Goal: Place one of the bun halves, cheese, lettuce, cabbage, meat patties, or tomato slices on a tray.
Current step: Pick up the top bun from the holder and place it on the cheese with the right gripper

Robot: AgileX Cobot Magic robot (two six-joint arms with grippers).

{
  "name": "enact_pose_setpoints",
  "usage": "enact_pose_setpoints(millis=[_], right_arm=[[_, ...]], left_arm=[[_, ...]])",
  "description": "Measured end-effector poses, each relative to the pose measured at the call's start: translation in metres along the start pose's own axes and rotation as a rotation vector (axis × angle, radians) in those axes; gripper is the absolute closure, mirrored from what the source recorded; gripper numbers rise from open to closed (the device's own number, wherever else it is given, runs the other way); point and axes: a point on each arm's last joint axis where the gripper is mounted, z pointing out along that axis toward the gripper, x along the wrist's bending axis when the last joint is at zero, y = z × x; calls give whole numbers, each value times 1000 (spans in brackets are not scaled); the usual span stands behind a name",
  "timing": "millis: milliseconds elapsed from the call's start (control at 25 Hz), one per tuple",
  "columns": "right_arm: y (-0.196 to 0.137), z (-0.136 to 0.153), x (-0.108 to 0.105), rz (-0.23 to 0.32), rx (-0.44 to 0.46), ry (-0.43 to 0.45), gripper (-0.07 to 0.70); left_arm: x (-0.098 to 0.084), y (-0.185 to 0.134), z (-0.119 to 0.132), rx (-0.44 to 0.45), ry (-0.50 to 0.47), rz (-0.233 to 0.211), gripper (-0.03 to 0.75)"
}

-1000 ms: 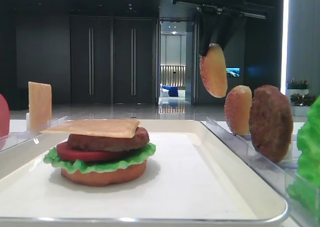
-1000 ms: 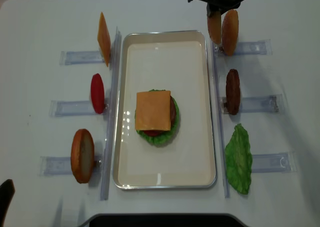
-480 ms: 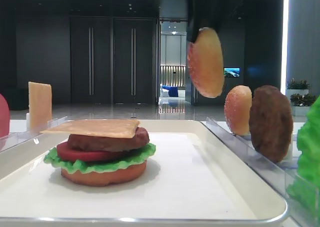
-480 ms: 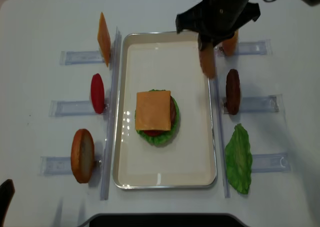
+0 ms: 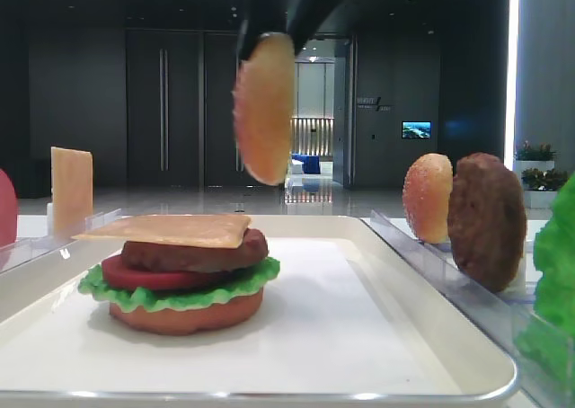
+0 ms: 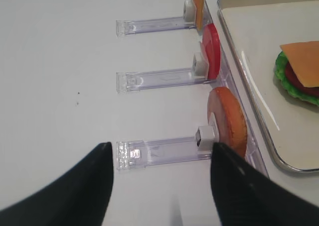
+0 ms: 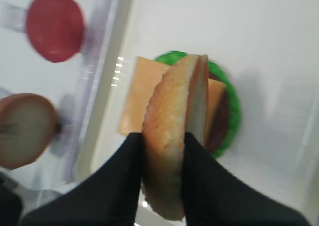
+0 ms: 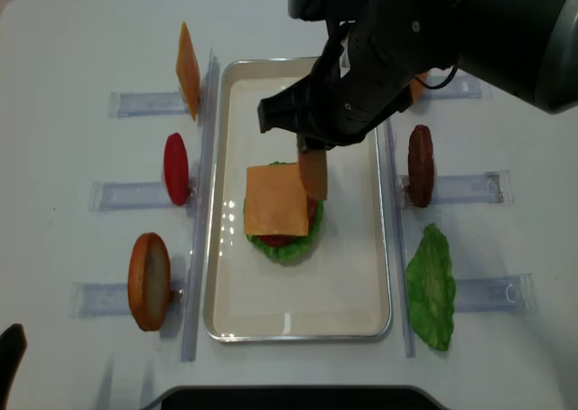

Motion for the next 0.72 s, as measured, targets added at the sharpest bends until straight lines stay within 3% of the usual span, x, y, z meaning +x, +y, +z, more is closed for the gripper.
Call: enact_pose_setpoints(millis=[120,200,280,360,480,720], right_arm=[[2,0,15,-17,-34,190,462],[1,3,21,8,-47,345,462],[1,6,16,-5,-61,474,462],[0,11,5,44,-86,593,462],[1,16,-19,85,-151,671,462],[-4,24,-38,94,-184,665,465]], left_arm=[[0,0,0,0,0,0,244],[0,0,0,0,0,0,244],[0,0,0,0,0,0,244],[0,0,0,0,0,0,244],[0,0,0,0,0,0,244],[0,0,0,0,0,0,244]])
